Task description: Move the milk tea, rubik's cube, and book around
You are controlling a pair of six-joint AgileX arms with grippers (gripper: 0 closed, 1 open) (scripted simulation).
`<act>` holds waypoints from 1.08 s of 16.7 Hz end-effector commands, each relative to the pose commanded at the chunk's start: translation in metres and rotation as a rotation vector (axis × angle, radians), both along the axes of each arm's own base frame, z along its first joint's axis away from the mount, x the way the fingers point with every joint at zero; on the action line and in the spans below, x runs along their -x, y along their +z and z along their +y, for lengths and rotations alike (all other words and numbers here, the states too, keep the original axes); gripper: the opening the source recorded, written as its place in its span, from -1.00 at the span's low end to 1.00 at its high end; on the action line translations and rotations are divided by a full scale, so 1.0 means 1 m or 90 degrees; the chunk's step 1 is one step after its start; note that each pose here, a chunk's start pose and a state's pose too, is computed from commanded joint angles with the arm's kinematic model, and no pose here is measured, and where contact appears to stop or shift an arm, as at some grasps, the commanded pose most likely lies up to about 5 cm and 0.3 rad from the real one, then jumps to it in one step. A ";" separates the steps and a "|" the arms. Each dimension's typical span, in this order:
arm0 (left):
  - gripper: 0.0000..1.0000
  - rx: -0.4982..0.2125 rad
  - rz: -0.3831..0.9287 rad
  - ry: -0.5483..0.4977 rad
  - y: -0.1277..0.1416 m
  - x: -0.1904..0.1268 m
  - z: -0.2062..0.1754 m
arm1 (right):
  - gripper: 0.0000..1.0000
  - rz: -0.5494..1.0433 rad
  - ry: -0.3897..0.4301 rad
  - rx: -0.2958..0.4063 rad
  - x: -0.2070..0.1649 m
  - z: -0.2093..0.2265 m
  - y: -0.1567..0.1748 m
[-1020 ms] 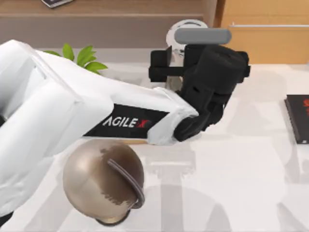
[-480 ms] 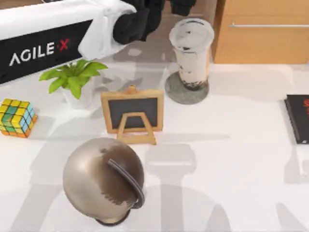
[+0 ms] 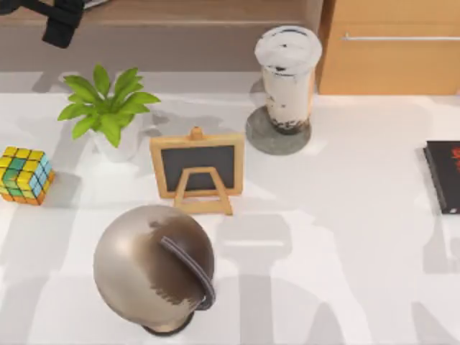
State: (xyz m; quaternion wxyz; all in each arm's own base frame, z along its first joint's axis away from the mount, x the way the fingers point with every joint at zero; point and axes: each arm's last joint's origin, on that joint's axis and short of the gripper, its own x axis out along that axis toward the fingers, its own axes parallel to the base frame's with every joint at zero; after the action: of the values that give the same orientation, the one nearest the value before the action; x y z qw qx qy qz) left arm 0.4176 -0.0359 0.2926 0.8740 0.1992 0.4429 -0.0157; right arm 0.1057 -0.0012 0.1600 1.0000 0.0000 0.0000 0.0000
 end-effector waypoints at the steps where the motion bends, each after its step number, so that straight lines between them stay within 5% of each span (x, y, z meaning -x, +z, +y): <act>1: 1.00 0.011 0.061 0.012 -0.007 0.003 0.018 | 1.00 0.000 0.000 0.000 0.000 0.000 0.000; 8: 1.00 0.124 0.400 0.070 -0.085 0.018 0.052 | 1.00 0.000 0.000 0.000 0.000 0.000 0.000; 18: 1.00 0.127 0.411 0.074 -0.102 0.023 0.060 | 1.00 0.000 0.000 0.000 0.000 0.000 0.000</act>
State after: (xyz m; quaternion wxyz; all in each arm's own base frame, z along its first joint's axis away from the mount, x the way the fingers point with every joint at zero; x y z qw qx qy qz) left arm 0.3948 0.0240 0.1904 0.7031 0.0718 0.7038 -0.0714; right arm 0.1057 -0.0012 0.1600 1.0000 0.0000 0.0000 0.0000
